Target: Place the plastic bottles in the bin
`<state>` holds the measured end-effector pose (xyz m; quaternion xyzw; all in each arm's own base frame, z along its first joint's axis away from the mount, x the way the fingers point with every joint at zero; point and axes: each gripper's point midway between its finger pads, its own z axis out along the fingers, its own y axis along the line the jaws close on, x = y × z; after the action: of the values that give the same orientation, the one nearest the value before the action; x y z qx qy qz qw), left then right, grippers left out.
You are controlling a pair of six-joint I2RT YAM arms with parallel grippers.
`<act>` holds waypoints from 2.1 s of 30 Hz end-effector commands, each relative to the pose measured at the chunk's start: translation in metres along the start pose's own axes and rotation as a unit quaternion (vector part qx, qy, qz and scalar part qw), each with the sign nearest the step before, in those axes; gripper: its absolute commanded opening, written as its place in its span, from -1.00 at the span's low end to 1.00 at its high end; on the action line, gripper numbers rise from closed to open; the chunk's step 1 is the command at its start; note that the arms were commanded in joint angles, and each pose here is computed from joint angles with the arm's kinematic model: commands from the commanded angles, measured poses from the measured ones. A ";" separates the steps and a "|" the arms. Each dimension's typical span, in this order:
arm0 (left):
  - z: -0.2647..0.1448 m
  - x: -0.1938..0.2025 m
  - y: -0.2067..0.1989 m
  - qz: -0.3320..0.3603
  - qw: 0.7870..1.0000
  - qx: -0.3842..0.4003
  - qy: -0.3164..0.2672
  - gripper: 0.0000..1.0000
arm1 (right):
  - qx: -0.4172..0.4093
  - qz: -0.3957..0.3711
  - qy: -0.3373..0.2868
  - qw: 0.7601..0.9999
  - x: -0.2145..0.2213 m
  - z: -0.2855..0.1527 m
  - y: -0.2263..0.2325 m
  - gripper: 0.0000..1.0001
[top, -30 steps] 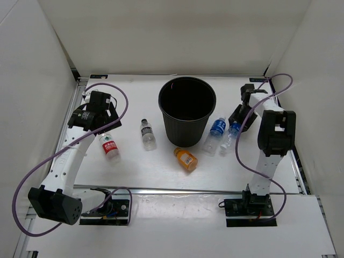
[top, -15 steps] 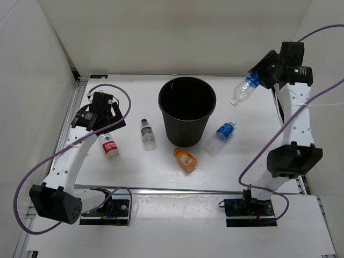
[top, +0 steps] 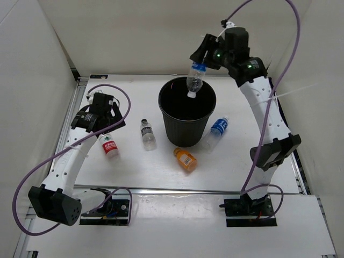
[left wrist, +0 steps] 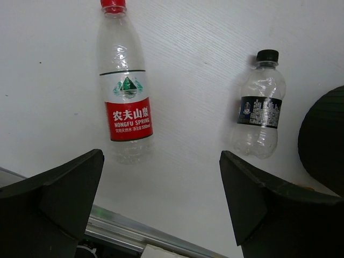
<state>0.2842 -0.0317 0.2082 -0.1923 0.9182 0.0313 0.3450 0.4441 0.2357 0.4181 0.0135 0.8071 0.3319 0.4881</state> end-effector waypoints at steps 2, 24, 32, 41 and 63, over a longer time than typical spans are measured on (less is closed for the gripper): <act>-0.006 -0.001 0.016 -0.031 0.999 -0.038 -0.021 1.00 | 0.044 -0.109 -0.035 0.992 0.005 0.018 0.012 0.05; 0.074 0.036 0.031 -0.146 0.983 -0.091 0.062 1.00 | 0.094 -0.103 -0.037 0.990 0.021 -0.081 0.002 0.98; 0.112 0.061 0.048 -0.187 0.970 -0.117 0.103 1.00 | 0.104 -0.121 -0.051 0.986 0.021 -0.121 -0.004 0.98; 0.160 0.091 0.060 -0.183 0.954 -0.152 0.185 1.00 | 0.127 -0.121 -0.048 0.983 0.031 -0.139 -0.025 0.98; -0.049 -0.243 -0.162 -0.166 0.934 0.267 -0.168 -0.18 | 0.178 -0.110 -0.050 0.977 0.044 -0.153 -0.053 0.98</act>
<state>0.4784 -0.0628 0.3586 -0.3132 0.7913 -0.1752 0.4950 0.3158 0.1380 0.3929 0.0109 0.8338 0.1330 0.5357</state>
